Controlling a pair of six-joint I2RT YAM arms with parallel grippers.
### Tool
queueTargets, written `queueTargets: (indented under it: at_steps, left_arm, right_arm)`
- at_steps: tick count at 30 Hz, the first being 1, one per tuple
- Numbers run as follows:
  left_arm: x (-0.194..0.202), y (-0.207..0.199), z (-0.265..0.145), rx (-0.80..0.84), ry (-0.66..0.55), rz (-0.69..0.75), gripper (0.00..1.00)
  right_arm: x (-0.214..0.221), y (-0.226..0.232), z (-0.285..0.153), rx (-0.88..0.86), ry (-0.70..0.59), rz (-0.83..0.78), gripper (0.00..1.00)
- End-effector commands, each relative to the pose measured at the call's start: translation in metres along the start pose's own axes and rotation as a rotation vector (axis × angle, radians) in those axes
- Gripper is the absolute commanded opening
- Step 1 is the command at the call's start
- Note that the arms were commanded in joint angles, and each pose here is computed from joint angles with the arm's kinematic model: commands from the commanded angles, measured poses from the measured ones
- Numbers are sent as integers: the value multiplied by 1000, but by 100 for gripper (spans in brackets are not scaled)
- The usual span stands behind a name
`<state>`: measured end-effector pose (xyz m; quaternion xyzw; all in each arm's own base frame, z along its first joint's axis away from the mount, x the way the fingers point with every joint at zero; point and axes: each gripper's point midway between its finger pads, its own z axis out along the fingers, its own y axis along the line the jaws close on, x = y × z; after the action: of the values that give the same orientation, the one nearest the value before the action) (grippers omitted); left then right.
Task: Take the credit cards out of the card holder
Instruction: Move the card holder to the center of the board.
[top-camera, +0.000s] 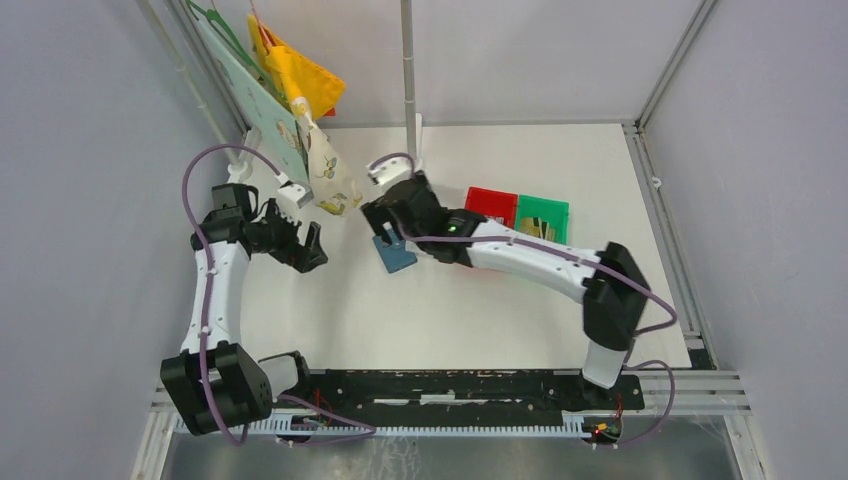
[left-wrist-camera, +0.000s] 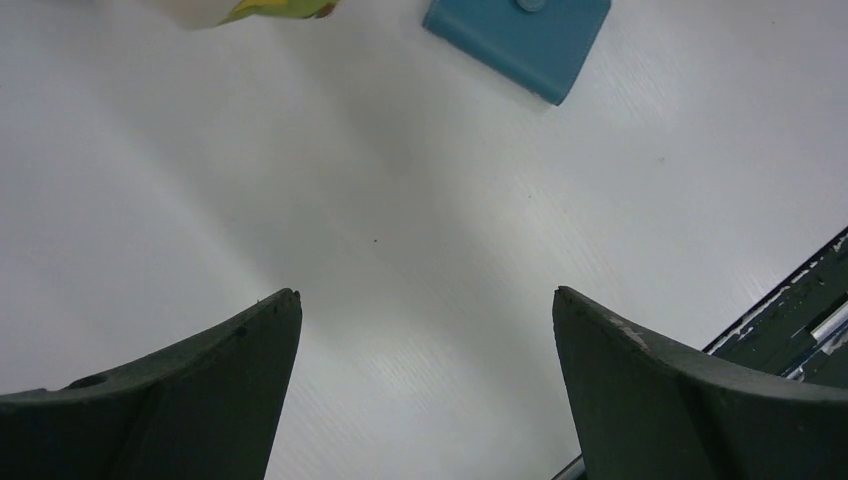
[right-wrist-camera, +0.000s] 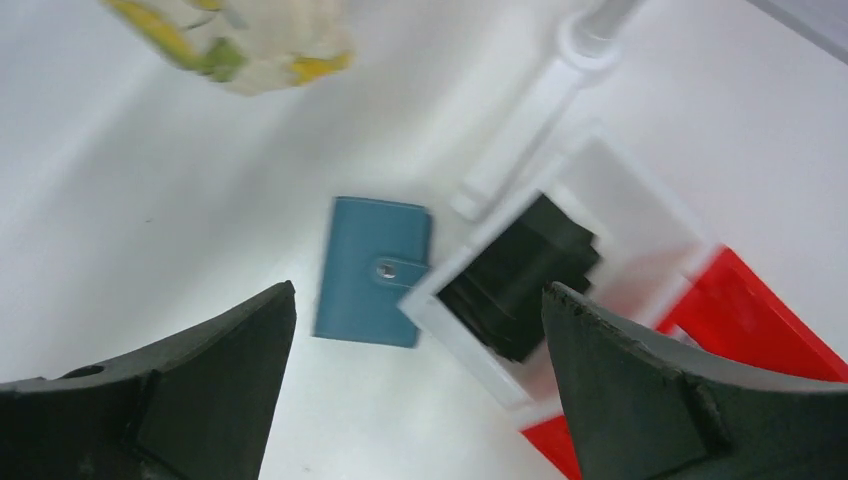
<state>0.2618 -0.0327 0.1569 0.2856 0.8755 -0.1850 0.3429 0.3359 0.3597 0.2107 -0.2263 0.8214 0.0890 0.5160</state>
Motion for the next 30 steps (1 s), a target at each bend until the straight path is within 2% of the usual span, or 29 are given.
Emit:
queueTargets:
  at_steps: [1, 4, 8, 15, 21, 25, 30]
  left_arm:
    - [-6, 21, -14, -70, -29, -20, 100]
    - [2, 21, -14, -71, -26, -30, 100]
    - [-1, 23, -20, -64, -54, -49, 100]
    - [-27, 25, -41, 33, -163, -143, 100]
    - [-27, 23, -41, 58, -170, -149, 100]
    - [-23, 21, -40, 57, -164, -146, 100]
    - [-23, 16, -41, 61, -172, -131, 100]
  right_arm:
    - [5, 68, 27, -142, 68, -161, 98]
    - [16, 96, 47, -178, 103, -194, 98]
    - [36, 109, 73, -175, 146, -208, 98]
    - [70, 103, 103, -85, 210, -252, 98]
    - [92, 91, 116, -53, 256, -227, 98]
    - [104, 90, 122, -78, 285, -202, 98]
    - [123, 107, 122, -189, 334, -149, 98]
